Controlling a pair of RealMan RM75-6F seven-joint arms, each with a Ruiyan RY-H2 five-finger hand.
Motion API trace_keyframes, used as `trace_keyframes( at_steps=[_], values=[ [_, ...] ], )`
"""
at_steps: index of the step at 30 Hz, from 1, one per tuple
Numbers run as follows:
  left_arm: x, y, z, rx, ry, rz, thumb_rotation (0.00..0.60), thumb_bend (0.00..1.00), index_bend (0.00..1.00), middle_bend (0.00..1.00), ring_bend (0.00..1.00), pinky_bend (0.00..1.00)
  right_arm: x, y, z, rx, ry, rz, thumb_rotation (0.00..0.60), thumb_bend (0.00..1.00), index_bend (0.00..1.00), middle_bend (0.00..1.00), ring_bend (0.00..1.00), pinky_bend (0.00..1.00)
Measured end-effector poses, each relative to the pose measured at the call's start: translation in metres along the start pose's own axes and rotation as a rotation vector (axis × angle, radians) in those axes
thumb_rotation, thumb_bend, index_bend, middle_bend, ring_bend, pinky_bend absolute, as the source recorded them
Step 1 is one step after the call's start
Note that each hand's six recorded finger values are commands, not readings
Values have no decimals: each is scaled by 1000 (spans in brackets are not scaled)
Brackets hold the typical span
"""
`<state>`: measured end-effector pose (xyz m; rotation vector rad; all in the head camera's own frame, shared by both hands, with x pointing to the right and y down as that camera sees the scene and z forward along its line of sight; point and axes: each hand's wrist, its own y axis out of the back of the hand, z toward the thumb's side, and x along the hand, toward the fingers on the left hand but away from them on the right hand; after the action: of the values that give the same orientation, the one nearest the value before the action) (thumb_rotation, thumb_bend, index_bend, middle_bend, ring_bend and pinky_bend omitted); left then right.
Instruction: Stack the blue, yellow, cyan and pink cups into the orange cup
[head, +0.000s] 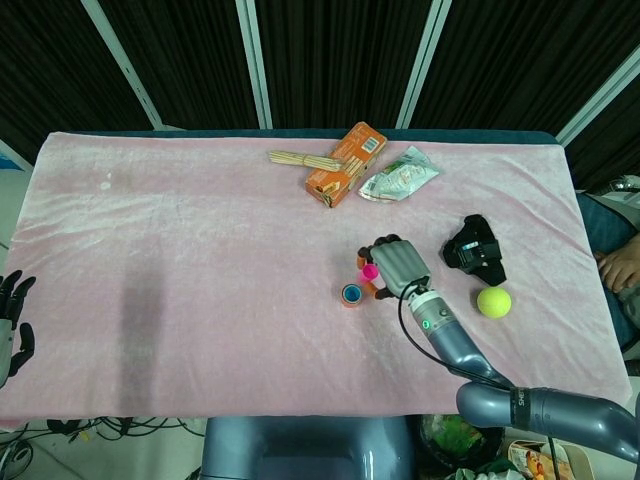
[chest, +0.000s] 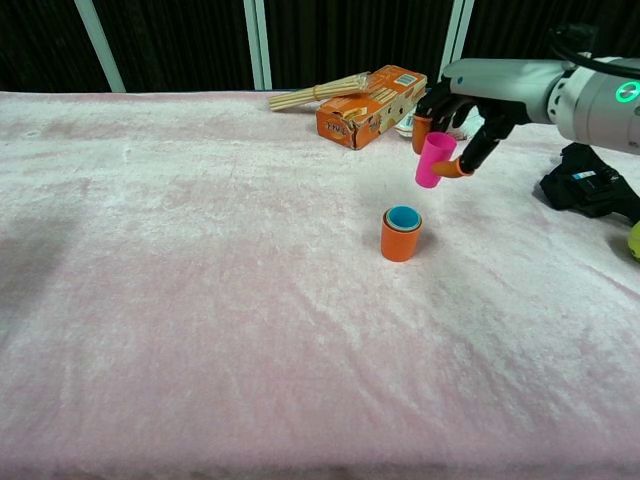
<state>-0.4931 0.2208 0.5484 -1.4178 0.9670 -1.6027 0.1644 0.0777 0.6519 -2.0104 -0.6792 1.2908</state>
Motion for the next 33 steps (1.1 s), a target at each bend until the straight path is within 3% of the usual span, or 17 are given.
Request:
trace_keyframes(
  at_steps=[19, 33],
  values=[
    [1, 1, -2, -5, -1, 1, 600, 707, 90, 29, 0, 0, 5, -19, 28, 21, 52, 36, 600, 320, 530, 487, 272, 204],
    [1, 1, -2, -4, 0, 2, 600, 707, 90, 29, 0, 0, 2, -34, 23, 32, 41, 51, 600, 320, 530, 476, 272, 204]
  ],
)
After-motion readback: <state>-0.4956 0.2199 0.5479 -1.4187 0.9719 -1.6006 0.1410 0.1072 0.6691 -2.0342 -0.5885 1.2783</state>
